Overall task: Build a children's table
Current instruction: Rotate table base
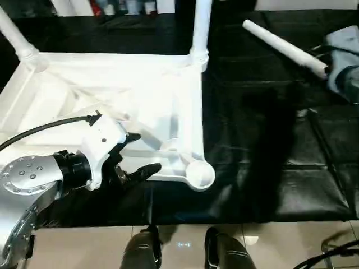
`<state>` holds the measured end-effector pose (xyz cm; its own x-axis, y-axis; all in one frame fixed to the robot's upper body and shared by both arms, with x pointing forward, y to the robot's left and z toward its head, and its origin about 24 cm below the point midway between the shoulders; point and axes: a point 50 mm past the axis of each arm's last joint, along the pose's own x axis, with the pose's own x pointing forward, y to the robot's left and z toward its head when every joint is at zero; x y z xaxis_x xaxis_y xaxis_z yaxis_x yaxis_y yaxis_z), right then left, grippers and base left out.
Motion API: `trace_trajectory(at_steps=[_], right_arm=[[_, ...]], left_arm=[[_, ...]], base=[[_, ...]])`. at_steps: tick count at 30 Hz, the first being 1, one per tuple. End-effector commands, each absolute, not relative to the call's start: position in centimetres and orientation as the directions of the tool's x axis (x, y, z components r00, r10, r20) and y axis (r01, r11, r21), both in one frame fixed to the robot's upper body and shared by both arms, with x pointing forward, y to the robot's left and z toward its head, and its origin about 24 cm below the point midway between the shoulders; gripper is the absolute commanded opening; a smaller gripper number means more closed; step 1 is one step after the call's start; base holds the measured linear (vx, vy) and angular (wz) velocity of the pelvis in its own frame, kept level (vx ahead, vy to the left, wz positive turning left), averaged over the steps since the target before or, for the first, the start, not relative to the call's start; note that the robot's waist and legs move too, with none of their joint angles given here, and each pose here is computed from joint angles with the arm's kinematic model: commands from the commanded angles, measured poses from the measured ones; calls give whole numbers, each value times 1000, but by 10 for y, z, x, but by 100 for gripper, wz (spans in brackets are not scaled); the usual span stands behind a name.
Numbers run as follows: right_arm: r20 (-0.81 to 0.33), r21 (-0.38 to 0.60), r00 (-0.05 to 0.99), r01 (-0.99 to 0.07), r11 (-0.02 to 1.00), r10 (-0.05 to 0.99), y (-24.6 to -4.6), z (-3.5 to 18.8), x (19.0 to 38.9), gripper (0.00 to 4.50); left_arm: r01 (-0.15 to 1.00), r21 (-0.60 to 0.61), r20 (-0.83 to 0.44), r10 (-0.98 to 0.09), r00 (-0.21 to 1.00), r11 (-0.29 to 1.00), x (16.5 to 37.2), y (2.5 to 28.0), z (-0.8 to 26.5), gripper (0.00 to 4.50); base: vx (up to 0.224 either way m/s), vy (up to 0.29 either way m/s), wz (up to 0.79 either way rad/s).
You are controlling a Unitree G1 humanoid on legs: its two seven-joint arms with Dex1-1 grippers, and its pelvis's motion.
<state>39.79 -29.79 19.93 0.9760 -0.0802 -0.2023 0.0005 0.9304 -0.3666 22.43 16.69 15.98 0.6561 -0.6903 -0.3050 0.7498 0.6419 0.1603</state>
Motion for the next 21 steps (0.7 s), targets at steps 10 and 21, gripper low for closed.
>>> trace_trajectory(at_steps=[10,21], right_arm=[[-23,-136,998,-56,989,53,-251,157,375,450],[5,-87,996,-88,992,89,-186,122,274,450]], left_arm=[[379,3,-12,-379,925,925,262,158,144,444],[193,-53,-76,-197,977,980,252,160,107,444]], base=[[0,0,0],[-3,-59,14]])
